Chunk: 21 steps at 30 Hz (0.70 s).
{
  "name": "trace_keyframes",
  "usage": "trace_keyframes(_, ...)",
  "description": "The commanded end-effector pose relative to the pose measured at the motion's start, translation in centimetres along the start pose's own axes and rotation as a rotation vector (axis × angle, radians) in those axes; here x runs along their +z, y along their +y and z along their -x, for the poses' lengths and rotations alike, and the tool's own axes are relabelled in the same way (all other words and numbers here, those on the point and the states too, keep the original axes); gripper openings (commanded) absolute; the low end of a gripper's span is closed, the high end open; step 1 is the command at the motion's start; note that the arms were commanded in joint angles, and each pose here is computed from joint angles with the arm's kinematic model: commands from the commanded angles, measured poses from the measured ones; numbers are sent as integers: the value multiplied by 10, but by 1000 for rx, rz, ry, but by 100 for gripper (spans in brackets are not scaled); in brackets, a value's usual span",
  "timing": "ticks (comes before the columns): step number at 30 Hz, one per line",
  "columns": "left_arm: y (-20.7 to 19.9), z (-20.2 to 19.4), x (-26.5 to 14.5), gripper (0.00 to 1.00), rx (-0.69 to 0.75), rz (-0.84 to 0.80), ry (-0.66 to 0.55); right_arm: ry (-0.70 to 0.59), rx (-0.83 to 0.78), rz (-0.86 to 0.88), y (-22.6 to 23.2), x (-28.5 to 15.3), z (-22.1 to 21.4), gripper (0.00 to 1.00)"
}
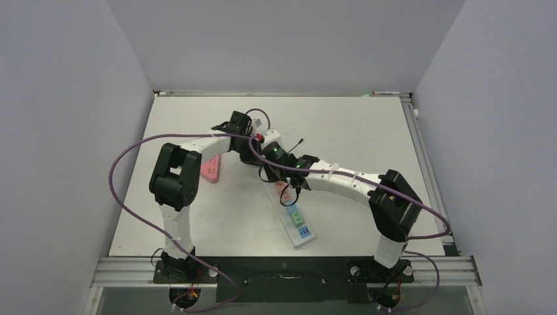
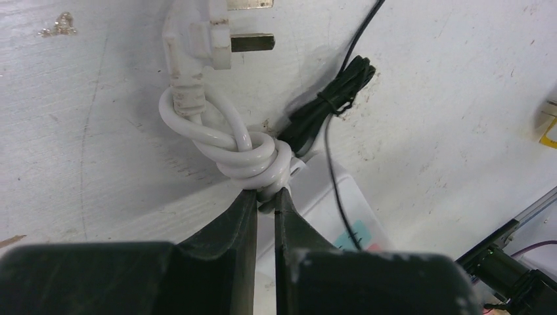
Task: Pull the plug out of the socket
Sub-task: Remove the plug from the socket, then place the plug at the center of the board.
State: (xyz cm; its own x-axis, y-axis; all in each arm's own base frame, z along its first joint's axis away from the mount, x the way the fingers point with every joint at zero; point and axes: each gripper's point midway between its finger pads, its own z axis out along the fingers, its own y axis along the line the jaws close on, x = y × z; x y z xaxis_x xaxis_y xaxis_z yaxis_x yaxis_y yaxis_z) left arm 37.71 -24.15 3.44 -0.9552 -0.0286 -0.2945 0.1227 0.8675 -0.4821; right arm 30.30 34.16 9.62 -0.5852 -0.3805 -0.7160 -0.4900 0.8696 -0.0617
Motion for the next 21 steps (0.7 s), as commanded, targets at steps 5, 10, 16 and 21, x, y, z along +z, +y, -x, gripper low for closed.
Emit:
trace_keyframes(5, 29, 12, -5, 8, -8, 67, -38, -149, 284, -88, -90, -35, 54, 5)
trace_keyframes(10, 28, 18, -13, 29, 12, 81, -64, -114, 453, -206, -164, -49, 22, 5)
trace_keyframes(16, 26, 26, -25, 49, 29, 81, -98, -62, 620, -254, -219, -57, -30, 5)
trace_keyframes(21, 22, 34, -38, 61, 37, 67, -138, -15, 689, -295, -241, -56, -57, 5)
